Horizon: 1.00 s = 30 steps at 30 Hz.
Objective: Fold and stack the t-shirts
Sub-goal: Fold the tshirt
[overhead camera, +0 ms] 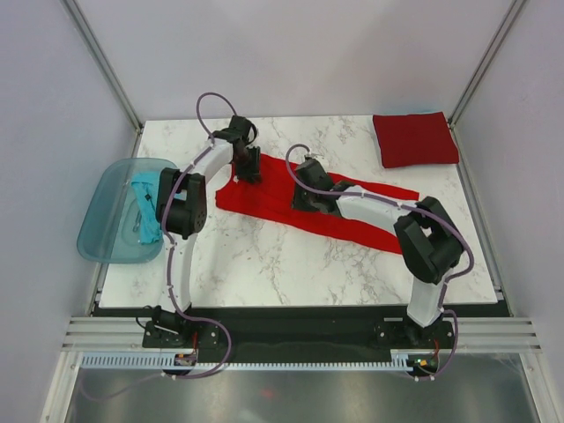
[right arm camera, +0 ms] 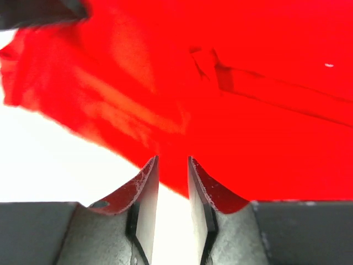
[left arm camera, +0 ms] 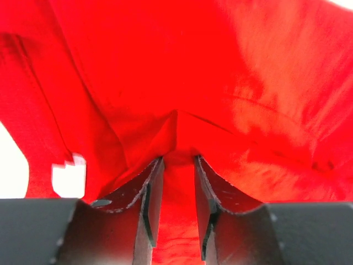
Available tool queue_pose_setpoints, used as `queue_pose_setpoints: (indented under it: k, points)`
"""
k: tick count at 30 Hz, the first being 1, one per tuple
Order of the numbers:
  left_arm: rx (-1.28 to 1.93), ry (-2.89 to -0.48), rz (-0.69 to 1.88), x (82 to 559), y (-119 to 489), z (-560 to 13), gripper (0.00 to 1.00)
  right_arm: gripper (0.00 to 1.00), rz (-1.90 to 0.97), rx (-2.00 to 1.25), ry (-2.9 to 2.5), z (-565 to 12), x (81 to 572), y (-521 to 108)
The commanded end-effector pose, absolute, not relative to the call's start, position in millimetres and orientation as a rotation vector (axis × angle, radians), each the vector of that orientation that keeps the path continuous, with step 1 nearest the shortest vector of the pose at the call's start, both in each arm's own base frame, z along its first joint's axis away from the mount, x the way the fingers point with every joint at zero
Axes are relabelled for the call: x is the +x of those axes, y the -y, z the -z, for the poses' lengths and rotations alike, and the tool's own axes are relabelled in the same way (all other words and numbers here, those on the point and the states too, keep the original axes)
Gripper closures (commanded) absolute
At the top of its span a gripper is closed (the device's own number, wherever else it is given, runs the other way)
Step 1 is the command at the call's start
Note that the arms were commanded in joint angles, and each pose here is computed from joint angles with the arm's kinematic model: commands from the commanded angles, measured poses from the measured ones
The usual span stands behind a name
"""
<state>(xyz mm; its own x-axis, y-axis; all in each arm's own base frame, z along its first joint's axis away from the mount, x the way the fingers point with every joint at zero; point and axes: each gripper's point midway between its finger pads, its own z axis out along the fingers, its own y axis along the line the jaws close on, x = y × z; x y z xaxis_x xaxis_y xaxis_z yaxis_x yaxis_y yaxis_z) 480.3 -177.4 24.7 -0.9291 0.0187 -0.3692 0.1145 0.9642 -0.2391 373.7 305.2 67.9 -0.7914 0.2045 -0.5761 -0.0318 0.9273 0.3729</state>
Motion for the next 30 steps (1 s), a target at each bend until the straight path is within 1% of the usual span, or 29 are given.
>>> queue_pose_setpoints:
  k: [1,2,3,4,5,6,7,8,10,13,15,16,17,18,19,20,22,23,24,25,26,27,30]
  points:
    - [0.102,-2.684,0.321,523,177,-6,0.62,0.63,-0.573,0.151,-2.276,-136,381,-299]
    - [0.099,-2.665,0.331,532,178,-8,0.62,0.63,-0.574,0.159,-2.27,-138,379,-295]
    - [0.095,-2.593,0.355,554,184,-28,0.61,0.63,-0.581,0.159,-2.255,-144,378,-293]
    - [0.09,-2.596,0.379,562,188,-15,0.6,0.62,-0.597,0.163,-2.224,-157,377,-289]
    - [0.081,-2.563,0.407,573,191,-22,0.6,0.62,-0.59,0.162,-2.216,-160,376,-286]
    - [0.057,-2.476,0.454,596,198,-49,0.6,0.62,-0.599,0.165,-2.188,-172,375,-282]
    - [0.051,-2.45,0.509,604,204,-52,0.6,0.62,-0.597,0.168,-2.177,-177,374,-278]
    - [0.04,-2.407,0.541,612,205,-68,0.6,0.62,-0.593,0.16,-2.17,-179,371,-275]
    - [0.03,-2.29,0.627,621,212,-123,0.6,0.62,-0.595,0.165,-2.139,-193,369,-267]
    - [0.042,-2.257,0.663,607,216,-156,0.6,0.62,-0.592,0.167,-2.111,-210,364,-257]
    - [0.078,-2.232,0.701,585,221,-185,0.6,0.62,-0.595,0.166,-2.089,-223,356,-250]
    - [0.093,-2.234,0.718,575,225,-191,0.6,0.61,-0.596,0.166,-2.087,-224,352,-247]
    - [0.125,-2.268,0.743,558,238,-178,0.6,0.61,-0.592,0.168,-2.081,-227,349,-242]
    - [0.188,-2.227,0.782,541,248,-204,0.62,0.61,-0.598,0.168,-2.067,-236,342,-237]
    - [0.215,-2.231,0.789,531,256,-205,0.63,0.62,-0.587,0.17,-2.069,-235,337,-231]
    - [0.274,-2.261,0.799,509,276,-190,0.65,0.62,-0.601,0.176,-2.043,-246,330,-225]
    - [0.351,-2.252,0.811,483,296,-195,0.76,0.66,-0.598,0.183,-2.047,-245,319,-216]
    - [0.384,-2.305,0.817,459,314,-175,0.81,0.67,-0.6,0.182,-2.043,-246,314,-212]
    - [0.393,-2.3,0.819,452,323,-173,0.88,0.68,-0.622,0.183,-2.018,-257,306,-207]
    - [0.397,-2.314,0.827,443,331,-166,0.92,0.69,-0.621,0.179,-2.024,-252,300,-204]
    - [0.405,-2.36,0.848,424,346,-150,0.95,0.7,-0.629,0.177,-2.015,-255,296,-201]
    - [0.403,-2.355,0.849,421,354,-145,0.98,0.7,-0.641,0.17,-2.002,-261,288,-197]
    - [0.398,-2.407,0.83,402,379,-118,0.98,0.7,-0.651,0.156,-1.984,-272,276,-188]
